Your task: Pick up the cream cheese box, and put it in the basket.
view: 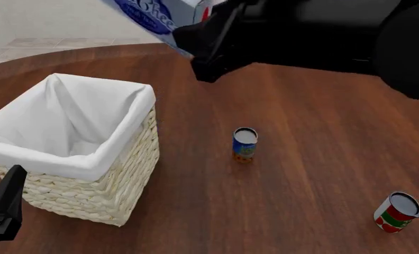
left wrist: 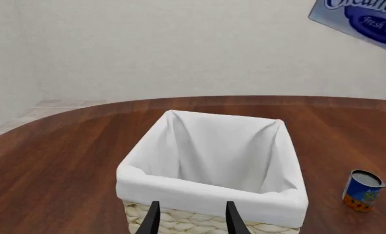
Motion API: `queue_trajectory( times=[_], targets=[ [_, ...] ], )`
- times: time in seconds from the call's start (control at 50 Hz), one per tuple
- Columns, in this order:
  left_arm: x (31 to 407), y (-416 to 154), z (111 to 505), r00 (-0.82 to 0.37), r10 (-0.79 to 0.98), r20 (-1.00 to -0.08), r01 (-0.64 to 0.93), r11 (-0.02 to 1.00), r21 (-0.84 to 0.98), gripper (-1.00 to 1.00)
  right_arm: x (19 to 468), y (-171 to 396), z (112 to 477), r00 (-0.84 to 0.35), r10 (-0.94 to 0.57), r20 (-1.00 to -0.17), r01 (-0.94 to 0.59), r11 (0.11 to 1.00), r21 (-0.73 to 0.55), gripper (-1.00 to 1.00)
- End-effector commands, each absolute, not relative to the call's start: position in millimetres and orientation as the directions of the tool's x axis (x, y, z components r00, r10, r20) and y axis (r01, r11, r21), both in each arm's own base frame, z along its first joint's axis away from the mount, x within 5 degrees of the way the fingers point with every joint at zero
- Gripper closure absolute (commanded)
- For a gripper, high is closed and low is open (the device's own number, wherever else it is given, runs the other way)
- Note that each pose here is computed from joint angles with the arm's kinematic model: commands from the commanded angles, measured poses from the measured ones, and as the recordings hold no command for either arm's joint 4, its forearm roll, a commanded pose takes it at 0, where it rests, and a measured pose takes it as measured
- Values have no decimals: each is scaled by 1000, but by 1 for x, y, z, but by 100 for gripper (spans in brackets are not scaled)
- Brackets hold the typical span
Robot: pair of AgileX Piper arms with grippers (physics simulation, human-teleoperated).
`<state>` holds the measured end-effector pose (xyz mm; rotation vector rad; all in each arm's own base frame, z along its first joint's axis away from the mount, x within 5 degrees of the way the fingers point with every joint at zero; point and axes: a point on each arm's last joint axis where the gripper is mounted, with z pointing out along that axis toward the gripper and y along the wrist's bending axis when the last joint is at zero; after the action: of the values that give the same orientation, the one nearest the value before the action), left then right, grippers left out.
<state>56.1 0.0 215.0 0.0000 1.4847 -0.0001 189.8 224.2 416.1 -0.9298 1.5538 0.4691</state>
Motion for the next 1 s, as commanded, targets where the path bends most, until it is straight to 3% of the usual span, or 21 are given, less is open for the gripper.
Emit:
queue_trajectory(
  times=[0.02,0.32,0.6,0.72,0.82,0.94,1.0],
  targets=[
    [56,0,215,86,0,-996,0,1000,0,-100,173,254,443,-2,-254,-967,-835,532,-138,100],
    [56,0,215,86,0,-996,0,1000,0,-100,167,311,426,-160,-223,-962,-876,482,34,100],
    [56,0,215,86,0,-996,0,1000,0,-100,163,330,428,-175,-288,-942,-892,450,28,100],
    [56,0,215,86,0,-996,0,1000,0,-100,170,338,432,-161,-411,-897,-901,432,-36,100],
    [56,0,215,86,0,-996,0,1000,0,-100,167,347,441,-222,-458,-861,-901,435,0,100],
    [56,0,215,86,0,-996,0,1000,0,-100,155,360,479,-262,-525,-809,-910,414,26,100],
    [56,0,215,86,0,-996,0,1000,0,-100,154,358,468,-255,-595,-762,-919,394,0,100]
  ],
)
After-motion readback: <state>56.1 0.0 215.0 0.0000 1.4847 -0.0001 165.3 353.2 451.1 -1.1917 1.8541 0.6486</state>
